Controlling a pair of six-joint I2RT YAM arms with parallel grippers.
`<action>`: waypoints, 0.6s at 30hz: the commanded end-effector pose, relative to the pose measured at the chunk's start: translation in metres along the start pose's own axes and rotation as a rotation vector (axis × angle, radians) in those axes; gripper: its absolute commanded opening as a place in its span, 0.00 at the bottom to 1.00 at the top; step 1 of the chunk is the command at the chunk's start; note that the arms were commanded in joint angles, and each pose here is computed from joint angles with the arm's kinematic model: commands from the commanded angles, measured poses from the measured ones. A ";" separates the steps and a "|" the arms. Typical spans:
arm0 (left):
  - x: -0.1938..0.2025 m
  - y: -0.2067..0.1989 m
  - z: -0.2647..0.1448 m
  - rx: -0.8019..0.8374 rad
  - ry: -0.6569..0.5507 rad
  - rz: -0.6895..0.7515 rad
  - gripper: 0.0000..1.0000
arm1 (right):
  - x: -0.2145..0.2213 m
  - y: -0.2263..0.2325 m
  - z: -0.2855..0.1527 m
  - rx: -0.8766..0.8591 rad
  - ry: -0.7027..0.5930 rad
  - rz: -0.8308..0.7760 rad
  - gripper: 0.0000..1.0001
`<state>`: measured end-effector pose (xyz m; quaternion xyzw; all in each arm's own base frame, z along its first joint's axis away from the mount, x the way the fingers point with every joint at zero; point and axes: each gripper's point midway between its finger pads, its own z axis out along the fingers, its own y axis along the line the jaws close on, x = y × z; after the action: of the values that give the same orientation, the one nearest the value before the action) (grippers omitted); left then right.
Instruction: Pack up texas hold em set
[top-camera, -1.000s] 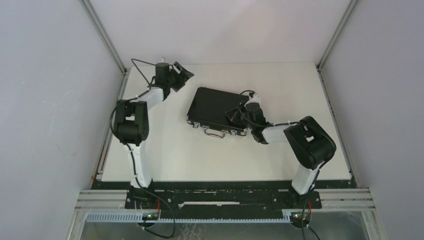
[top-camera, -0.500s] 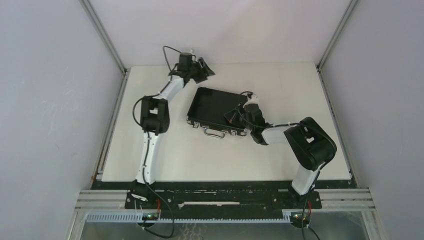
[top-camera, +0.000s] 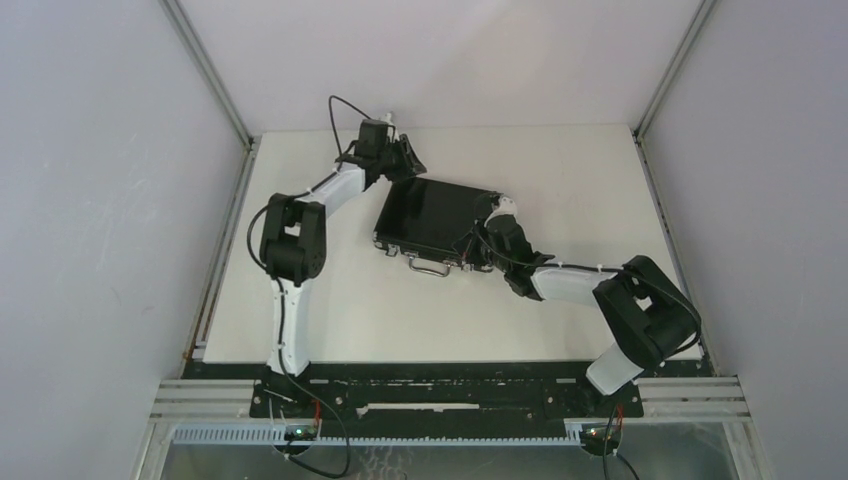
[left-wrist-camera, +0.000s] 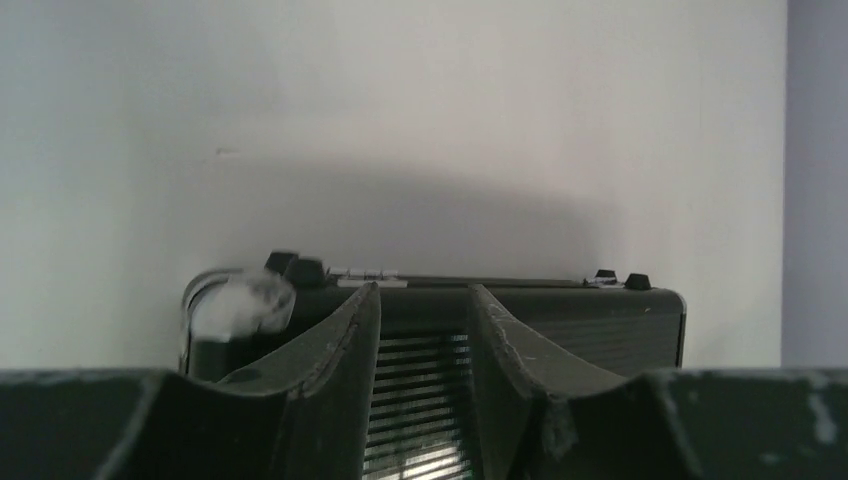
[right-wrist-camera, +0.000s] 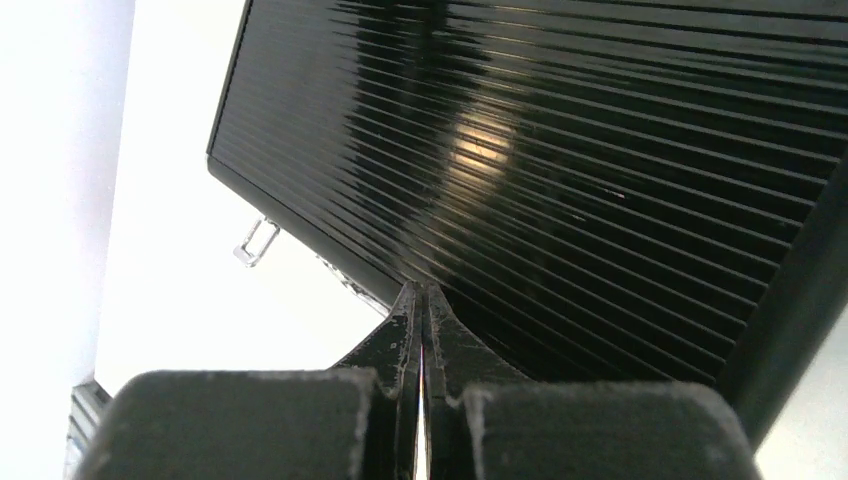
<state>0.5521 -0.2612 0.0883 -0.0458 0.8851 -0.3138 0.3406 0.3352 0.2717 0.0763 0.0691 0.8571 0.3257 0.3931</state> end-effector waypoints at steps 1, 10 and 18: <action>0.079 0.056 -0.027 -0.298 0.222 0.019 0.48 | 0.025 -0.021 -0.018 0.102 0.078 -0.088 0.00; 0.006 0.052 -0.017 -0.496 0.184 0.068 0.65 | 0.012 -0.006 -0.041 0.124 0.026 -0.165 0.00; 0.008 0.075 0.004 -0.385 0.187 -0.059 0.64 | 0.001 -0.010 -0.055 0.164 -0.011 -0.202 0.00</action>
<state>0.5827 -0.2403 0.0761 -0.0830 0.9315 -0.1831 0.3033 0.2929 0.2463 0.0858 0.0184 0.8864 0.2332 0.3995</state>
